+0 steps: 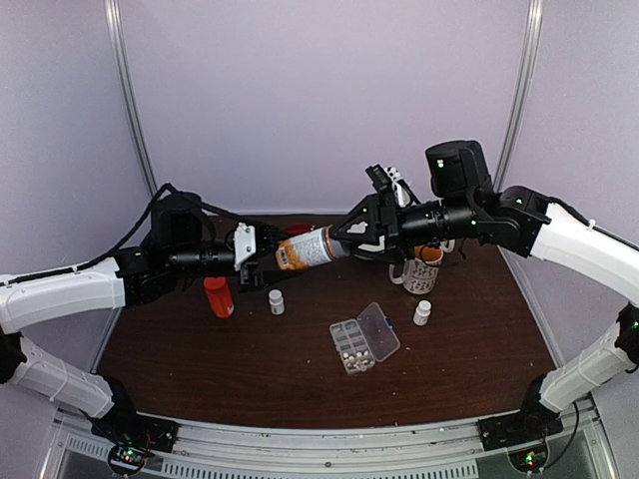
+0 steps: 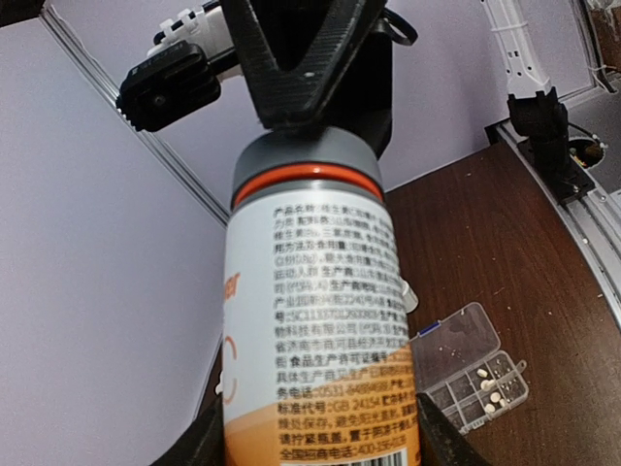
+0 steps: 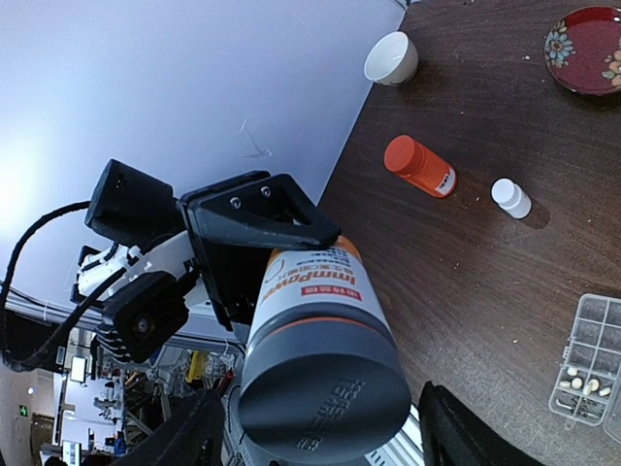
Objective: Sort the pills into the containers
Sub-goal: Unscrew the lid of the pill bottle.
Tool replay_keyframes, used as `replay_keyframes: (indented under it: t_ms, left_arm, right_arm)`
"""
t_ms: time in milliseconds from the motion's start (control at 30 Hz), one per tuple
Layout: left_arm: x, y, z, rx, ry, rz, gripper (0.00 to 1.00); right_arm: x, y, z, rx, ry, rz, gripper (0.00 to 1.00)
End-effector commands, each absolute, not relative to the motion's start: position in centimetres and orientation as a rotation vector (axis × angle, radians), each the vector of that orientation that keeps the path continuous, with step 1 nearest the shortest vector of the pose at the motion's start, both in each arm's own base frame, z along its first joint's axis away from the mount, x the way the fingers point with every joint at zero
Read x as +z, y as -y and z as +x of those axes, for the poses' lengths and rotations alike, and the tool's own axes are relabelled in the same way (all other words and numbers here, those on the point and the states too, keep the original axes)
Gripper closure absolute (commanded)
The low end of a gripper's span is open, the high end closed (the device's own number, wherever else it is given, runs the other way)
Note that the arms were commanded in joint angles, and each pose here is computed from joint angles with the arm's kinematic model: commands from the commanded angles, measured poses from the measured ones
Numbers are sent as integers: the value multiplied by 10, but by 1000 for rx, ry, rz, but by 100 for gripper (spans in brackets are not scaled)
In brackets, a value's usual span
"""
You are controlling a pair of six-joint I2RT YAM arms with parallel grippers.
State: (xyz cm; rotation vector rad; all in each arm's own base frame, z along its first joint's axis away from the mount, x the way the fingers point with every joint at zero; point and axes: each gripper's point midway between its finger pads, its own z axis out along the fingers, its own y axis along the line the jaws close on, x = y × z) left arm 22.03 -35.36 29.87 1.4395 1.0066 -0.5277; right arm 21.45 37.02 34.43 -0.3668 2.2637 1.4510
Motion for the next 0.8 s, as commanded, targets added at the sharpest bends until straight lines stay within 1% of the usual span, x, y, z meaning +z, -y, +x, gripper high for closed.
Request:
replay_keyframes:
  t_ms: [0, 133, 367, 467, 533, 600, 700, 767]
  left_arm:
    - [323, 358, 220, -525, -921, 1391, 91]
    - [324, 359, 220, -527, -914, 1391, 91]
    - [324, 359, 220, -529, -916, 1395, 91]
    - [324, 357, 219, -527, -913, 1392, 92]
    - [324, 357, 218, -529, -915, 1394, 92]
    - [324, 357, 218, -529, -918, 1395, 92]
    - [324, 357, 218, -534, -921, 1392, 92]
    - [324, 358, 217, -550, -929, 1392, 92]
  right_arm:
    - [365, -379, 206, 1541, -2204, -429, 28]
    - [362, -377, 205, 1528, -2214, -436, 37]
    - [357, -378, 205, 1511, -2230, -459, 38]
    - [355, -379, 205, 1495, -2239, -475, 36]
    - [354, -380, 205, 1492, -2245, -481, 36]
    - [355, -381, 205, 1496, -2244, -490, 46]
    - [354, -381, 205, 1481, -2247, -506, 48]
    - [359, -379, 206, 1454, -2217, -545, 57]
